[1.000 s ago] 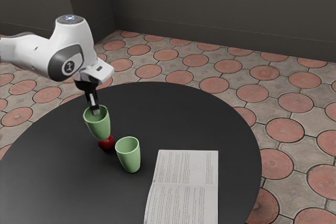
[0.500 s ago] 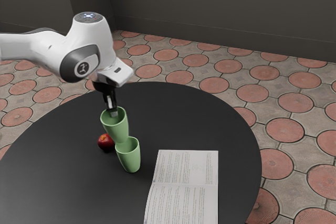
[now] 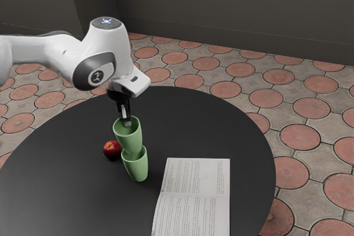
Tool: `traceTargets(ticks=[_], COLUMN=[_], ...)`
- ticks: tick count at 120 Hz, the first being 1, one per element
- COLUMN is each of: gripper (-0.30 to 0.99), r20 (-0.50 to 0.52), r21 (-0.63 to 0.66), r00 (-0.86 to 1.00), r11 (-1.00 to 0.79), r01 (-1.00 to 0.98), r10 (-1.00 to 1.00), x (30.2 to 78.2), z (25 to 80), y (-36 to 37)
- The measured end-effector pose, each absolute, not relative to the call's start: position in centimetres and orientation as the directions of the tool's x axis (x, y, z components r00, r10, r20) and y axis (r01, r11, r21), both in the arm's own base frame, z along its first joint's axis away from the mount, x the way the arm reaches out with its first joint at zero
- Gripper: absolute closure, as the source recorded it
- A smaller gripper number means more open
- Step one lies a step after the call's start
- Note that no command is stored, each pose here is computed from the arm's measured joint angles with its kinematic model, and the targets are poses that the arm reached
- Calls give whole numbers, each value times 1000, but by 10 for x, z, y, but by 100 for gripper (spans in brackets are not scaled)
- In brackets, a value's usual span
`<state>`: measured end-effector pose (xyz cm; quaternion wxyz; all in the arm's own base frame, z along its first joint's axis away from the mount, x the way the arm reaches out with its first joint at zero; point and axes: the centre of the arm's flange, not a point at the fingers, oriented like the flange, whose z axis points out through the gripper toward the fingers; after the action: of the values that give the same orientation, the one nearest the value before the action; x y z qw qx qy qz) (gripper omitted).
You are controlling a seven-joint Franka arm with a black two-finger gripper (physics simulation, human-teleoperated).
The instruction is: Place the left cup onto the right cup
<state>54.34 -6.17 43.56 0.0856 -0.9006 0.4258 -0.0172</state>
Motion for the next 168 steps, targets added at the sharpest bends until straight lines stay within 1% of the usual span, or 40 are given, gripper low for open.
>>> traceTargets(ticks=[36, 68, 96, 133, 155, 157, 168], gripper=[79, 79, 79, 79, 78, 77, 56], r20=[-55, -80, -102, -148, -143, -140, -131], r21=[-168, -144, -132, -105, -113, -115, -121], r00=[653, 667, 669, 671, 678, 678, 677], r11=[-638, -653, -657, -663, -669, -668, -666], r01=[-751, -743, -742, -741, -735, -735, -736], r10=[-755, -741, -736, -727, -721, -722, -724], x=[545, 543, 546, 551, 555, 556, 559], z=[439, 430, 415, 377, 377, 378, 385], y=[-63, -67, -73, -76, -73, -73, -75])
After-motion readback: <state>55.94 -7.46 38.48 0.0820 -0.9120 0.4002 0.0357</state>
